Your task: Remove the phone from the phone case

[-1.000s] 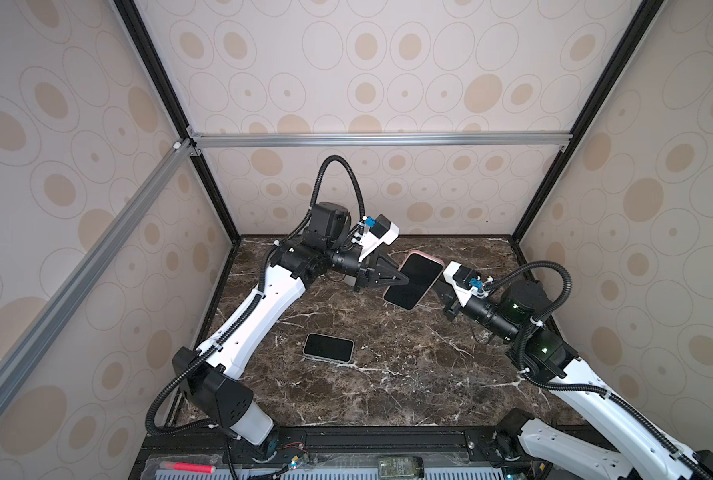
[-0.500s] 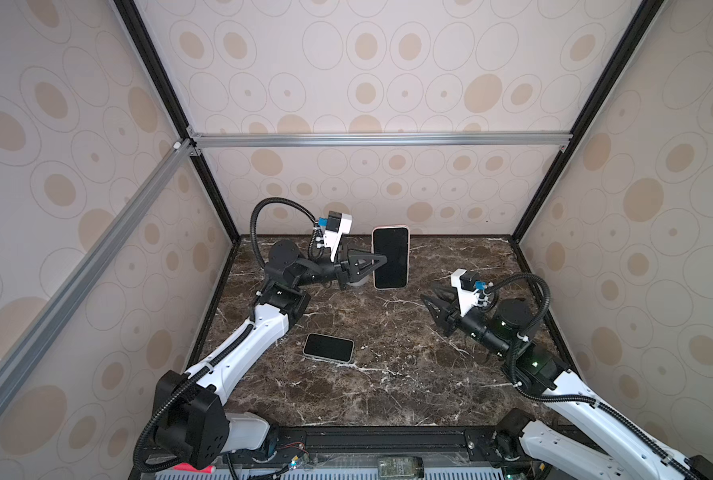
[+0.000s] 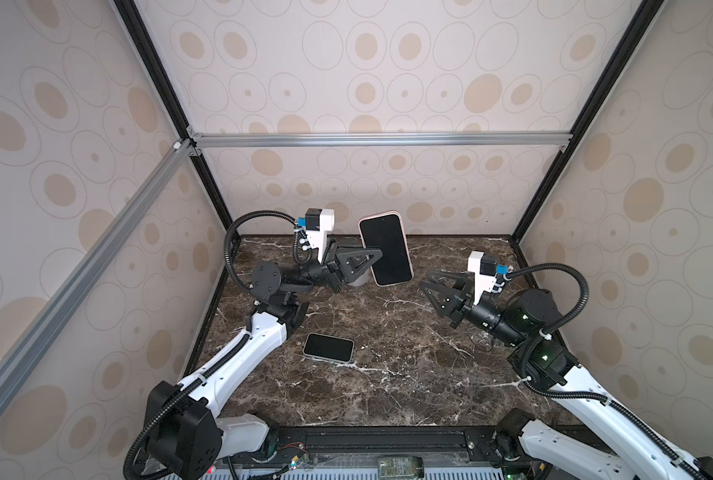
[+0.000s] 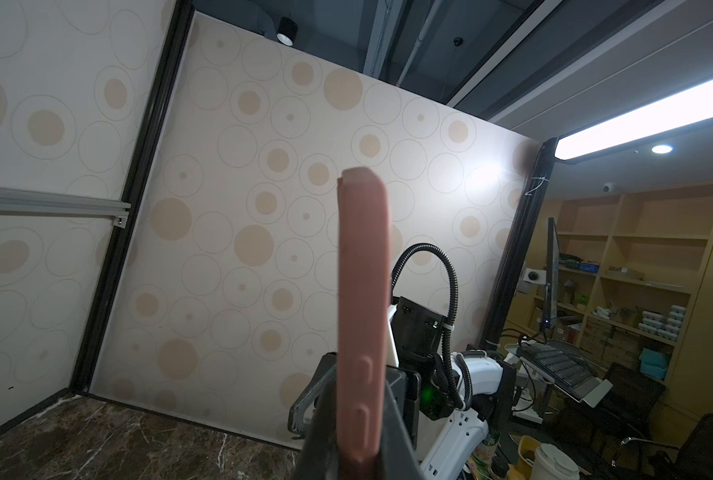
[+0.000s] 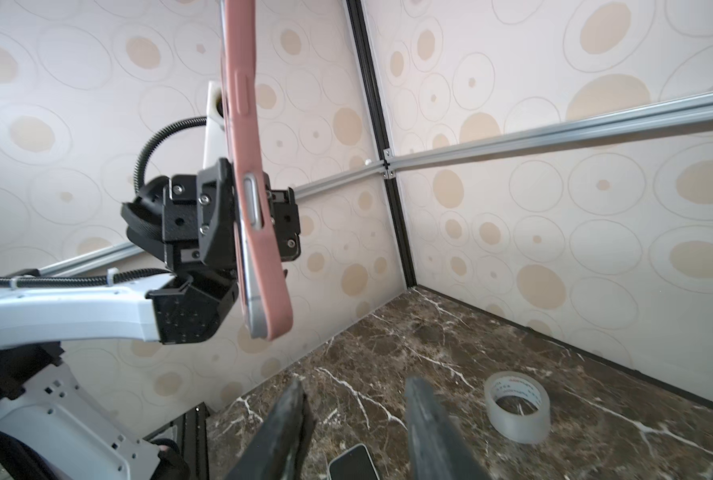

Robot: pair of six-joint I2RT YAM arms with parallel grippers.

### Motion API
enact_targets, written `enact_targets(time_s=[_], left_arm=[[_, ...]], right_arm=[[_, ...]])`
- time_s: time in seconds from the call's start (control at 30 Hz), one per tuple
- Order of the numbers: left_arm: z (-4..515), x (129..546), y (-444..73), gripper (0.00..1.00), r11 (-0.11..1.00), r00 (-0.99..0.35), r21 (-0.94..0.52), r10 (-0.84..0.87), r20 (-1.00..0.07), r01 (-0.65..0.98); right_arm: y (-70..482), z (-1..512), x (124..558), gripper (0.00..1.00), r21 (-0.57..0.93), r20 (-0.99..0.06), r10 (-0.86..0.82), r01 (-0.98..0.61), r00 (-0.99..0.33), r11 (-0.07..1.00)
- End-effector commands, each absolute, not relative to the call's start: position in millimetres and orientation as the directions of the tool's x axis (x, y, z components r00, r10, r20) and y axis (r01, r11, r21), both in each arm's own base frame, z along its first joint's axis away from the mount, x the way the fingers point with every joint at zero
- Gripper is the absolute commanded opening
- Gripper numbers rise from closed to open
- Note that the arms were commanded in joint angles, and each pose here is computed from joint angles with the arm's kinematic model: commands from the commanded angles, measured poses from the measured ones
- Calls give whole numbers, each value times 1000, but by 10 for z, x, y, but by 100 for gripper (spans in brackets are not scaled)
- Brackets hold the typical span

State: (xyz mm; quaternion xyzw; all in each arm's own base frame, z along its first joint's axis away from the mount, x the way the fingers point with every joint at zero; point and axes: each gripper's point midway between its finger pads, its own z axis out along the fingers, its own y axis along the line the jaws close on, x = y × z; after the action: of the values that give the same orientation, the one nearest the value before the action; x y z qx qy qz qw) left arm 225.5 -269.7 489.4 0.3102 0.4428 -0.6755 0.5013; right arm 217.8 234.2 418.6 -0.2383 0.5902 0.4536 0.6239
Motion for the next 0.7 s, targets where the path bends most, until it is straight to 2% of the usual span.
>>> enact_targets(time_s=[0.0, 0.67], left_arm=[[5149, 2002, -2621, 0, -155, -241, -191, -444, -863, 969], [5080, 1977, -2727, 0, -193, -263, -199, -412, -873, 961]], right_arm=[[2336, 4563, 1932, 40, 209, -933, 354, -903, -69, 375], [2470, 4471, 1955, 35, 197, -951, 294, -920, -96, 339]])
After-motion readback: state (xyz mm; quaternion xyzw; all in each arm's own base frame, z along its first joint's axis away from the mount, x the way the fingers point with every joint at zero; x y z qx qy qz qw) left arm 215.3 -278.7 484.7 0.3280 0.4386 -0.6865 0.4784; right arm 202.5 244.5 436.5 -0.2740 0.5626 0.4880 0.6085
